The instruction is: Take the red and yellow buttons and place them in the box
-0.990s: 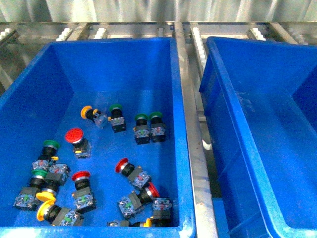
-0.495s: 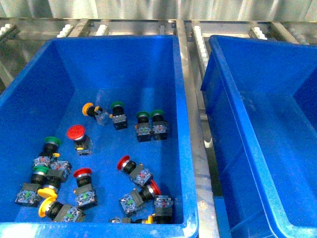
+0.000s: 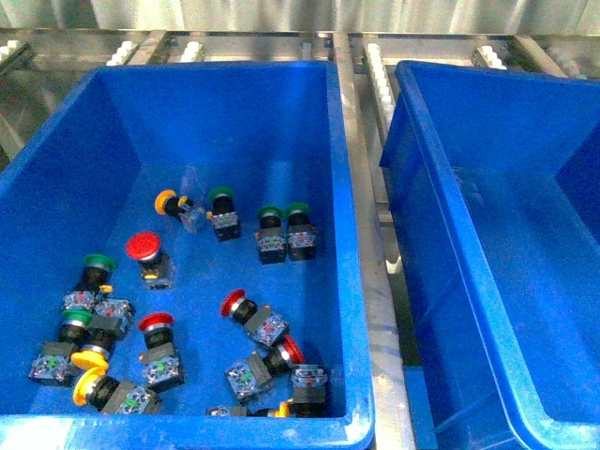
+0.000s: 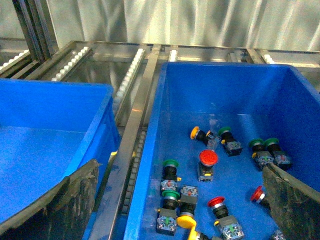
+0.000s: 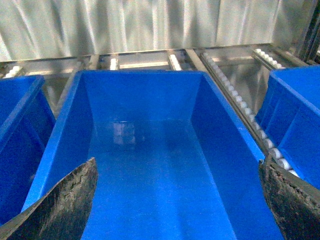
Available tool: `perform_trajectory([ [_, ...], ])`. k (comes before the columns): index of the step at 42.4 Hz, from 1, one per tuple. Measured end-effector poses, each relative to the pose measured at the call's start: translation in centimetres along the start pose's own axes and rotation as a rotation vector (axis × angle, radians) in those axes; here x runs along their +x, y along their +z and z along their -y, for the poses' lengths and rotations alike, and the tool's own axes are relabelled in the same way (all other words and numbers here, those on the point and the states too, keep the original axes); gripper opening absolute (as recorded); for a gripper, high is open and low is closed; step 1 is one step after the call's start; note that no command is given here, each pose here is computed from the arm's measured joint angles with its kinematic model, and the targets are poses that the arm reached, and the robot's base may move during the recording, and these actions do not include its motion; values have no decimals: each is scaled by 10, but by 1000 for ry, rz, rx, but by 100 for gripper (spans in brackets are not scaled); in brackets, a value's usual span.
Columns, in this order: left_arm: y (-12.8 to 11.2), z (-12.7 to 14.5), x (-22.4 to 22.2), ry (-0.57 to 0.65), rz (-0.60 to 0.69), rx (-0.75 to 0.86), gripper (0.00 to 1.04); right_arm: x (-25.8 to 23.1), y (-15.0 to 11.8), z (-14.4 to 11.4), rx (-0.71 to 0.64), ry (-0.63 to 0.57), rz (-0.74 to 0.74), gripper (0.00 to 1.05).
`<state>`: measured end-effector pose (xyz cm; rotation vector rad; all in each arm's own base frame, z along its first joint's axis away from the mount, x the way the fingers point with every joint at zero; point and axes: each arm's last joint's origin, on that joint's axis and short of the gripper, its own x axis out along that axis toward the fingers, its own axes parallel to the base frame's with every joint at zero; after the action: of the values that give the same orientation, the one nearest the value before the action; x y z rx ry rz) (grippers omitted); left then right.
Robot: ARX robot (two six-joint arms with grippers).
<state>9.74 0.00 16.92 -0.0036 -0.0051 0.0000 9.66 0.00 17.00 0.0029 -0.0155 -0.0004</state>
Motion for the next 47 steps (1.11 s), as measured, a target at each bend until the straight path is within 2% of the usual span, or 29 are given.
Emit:
perform_trajectory([
  [6, -1, 0, 0, -17, -21, 9, 97, 0, 0, 0, 0, 0, 0, 98],
  [10, 5, 5, 10, -259, -307, 54, 97, 0, 0, 0, 0, 0, 0, 98],
  [11, 9, 6, 15, -298, -326, 65, 97, 0, 0, 0, 0, 0, 0, 98],
  [14, 23, 10, 38, -369, -328, 117, 97, 0, 0, 0, 0, 0, 0, 98],
  [18, 36, 13, 67, -396, -299, 186, 97, 0, 0, 0, 0, 0, 0, 98],
  [24, 39, 20, 103, -452, -313, 272, 97, 0, 0, 0, 0, 0, 0, 98],
  [42, -8, 29, 200, -488, -401, 542, 97, 0, 0, 0, 0, 0, 0, 98],
  [47, -31, 30, 234, -496, -443, 600, 97, 0, 0, 0, 0, 0, 0, 98],
])
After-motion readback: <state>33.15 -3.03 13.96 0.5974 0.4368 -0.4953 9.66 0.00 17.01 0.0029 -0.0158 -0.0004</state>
